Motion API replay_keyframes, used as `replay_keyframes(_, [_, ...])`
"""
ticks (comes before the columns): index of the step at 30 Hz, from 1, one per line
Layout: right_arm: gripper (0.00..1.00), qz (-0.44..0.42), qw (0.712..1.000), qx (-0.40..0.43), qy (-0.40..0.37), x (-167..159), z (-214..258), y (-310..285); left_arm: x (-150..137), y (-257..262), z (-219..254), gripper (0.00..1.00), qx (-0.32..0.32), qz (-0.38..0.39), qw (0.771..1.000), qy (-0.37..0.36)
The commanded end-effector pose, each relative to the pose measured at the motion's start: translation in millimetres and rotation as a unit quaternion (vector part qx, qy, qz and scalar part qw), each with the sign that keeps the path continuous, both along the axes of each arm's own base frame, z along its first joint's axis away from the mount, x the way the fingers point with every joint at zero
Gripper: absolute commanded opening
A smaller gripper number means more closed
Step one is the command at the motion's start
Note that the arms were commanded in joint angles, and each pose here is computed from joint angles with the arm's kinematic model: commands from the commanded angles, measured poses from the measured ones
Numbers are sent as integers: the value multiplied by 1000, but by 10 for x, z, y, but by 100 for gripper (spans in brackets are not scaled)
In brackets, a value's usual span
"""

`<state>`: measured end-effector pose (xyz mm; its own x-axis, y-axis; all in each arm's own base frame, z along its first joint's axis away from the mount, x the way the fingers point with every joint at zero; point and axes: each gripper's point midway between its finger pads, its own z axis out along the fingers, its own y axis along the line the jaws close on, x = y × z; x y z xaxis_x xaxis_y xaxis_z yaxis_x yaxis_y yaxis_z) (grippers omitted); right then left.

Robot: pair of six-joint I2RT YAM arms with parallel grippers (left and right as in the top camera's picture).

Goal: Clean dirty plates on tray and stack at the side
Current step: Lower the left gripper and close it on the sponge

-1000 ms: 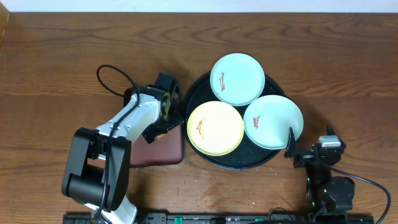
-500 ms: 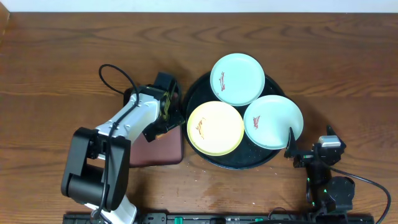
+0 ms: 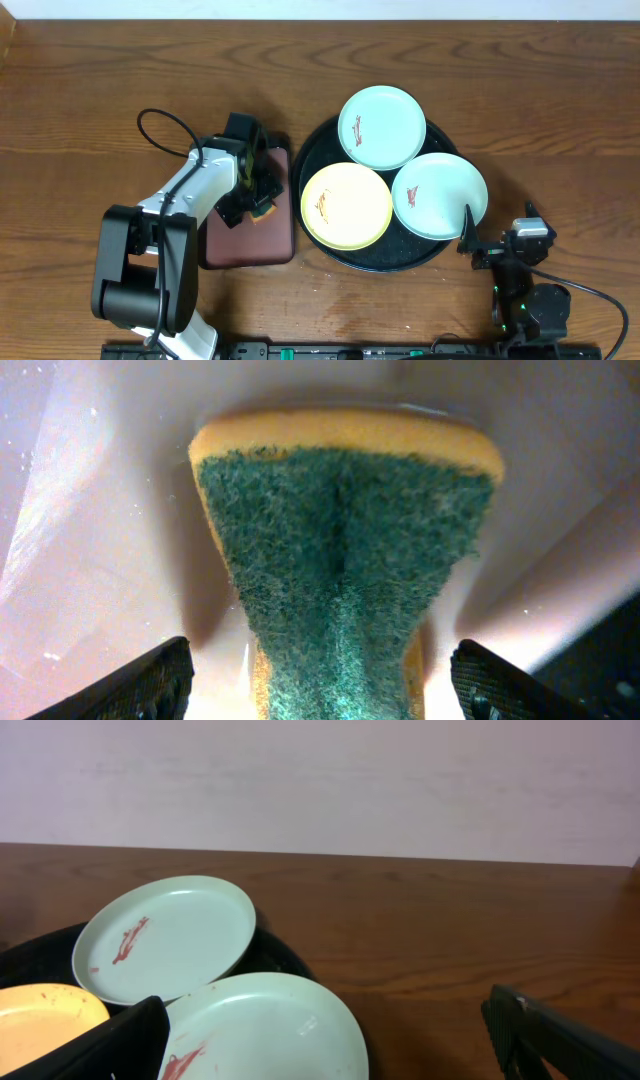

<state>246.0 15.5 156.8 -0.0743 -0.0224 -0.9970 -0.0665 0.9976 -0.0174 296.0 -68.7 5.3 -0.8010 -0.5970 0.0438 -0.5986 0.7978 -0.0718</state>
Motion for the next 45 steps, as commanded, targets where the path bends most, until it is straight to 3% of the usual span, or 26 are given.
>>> replay_keyframes(1, [99,3,1000,-3,1,-4,-6,13,-118,-7,-80,84,-4,-5,1000,19])
replay_keyframes(12, [99,3,1000,-3,1,-4,-6,13,-151,-37,-180,83,-16,-26,999,11])
replay_keyframes(16, [99,3,1000,-3,1,-4,-7,14,-145,-39,-180,67,-17,-26,999,10])
replay_keyframes(28, [99,3,1000,-3,1,-4,-6,13,-146,-44,-179,32,-18,-22,1000,10])
replay_keyframes(33, [99,3,1000,-3,1,-4,-6,14,-143,-43,-179,10,-18,-22,1000,10])
replay_keyframes(37, [99,3,1000,-3,1,-4,-6,13,-122,-40,-180,8,-17,-22,1000,6])
replay_keyframes(40, [99,3,1000,-3,1,-4,-6,13,-91,-34,-181,8,-14,-22,1000,-1])
replay_keyframes(41, [99,3,1000,-3,1,-4,-6,13,-74,-33,-181,16,-14,-22,1000,-4])
replay_keyframes(42, [99,3,1000,-3,1,-4,-6,14,-54,-24,-181,29,-10,-22,1000,-9])
replay_keyframes(44, [99,3,1000,-3,1,-4,-6,13,-22,18,-184,64,2,-22,1000,-16])
replay_keyframes(45, [99,3,1000,-3,1,-4,-6,13,-9,43,-186,72,10,-22,1000,-19])
